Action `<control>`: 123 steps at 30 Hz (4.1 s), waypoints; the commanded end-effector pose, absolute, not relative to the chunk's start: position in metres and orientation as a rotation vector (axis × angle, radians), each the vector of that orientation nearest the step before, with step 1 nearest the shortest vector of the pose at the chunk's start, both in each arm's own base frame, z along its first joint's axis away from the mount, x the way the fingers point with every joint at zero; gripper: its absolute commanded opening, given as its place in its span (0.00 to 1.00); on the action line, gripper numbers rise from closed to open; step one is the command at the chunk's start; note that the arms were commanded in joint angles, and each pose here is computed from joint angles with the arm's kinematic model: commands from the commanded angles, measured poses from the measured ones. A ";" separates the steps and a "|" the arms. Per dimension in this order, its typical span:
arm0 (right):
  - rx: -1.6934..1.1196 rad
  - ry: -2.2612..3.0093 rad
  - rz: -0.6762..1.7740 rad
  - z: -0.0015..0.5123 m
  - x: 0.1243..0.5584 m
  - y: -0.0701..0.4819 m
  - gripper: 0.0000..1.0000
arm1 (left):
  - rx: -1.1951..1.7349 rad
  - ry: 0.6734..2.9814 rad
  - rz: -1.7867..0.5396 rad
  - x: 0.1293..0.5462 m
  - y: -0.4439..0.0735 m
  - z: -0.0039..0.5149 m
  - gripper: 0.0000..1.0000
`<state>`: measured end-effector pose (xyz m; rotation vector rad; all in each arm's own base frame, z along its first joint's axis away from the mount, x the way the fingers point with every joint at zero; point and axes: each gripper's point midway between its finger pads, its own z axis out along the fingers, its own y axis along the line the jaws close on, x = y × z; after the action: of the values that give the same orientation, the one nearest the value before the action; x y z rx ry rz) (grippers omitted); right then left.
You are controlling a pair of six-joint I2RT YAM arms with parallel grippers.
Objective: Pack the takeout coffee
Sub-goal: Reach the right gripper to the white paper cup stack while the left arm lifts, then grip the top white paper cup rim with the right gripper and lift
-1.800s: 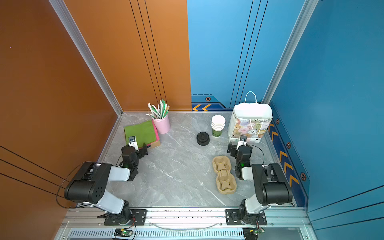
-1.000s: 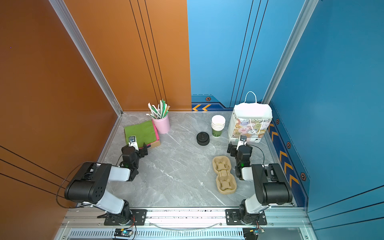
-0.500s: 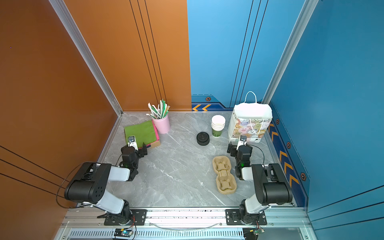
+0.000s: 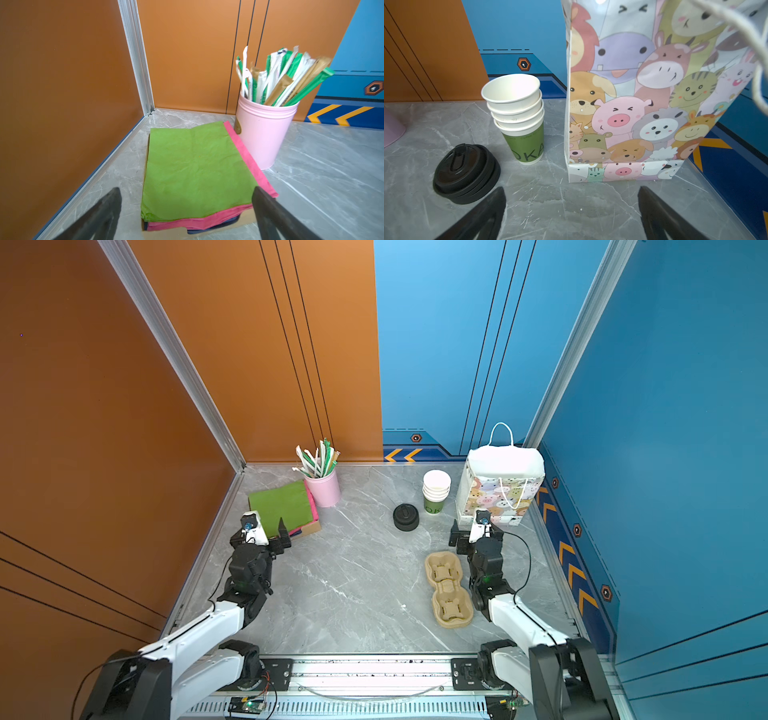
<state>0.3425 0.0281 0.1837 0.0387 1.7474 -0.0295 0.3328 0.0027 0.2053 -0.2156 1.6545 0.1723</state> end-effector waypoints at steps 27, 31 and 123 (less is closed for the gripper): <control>-0.473 2.284 -0.273 0.271 0.424 0.150 0.63 | 0.509 1.945 -0.447 0.244 -0.124 0.241 0.98; -0.455 2.364 -0.272 0.248 0.449 0.147 0.59 | 0.504 1.945 -0.427 0.245 -0.123 0.236 0.98; -0.498 2.453 -0.207 0.265 0.477 0.136 0.00 | 0.470 1.961 -0.416 0.247 -0.121 0.230 0.98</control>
<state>0.4886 0.1395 0.2381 -0.4783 2.4897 -0.1596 0.2463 -0.1217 0.2335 0.4810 1.9577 -0.4210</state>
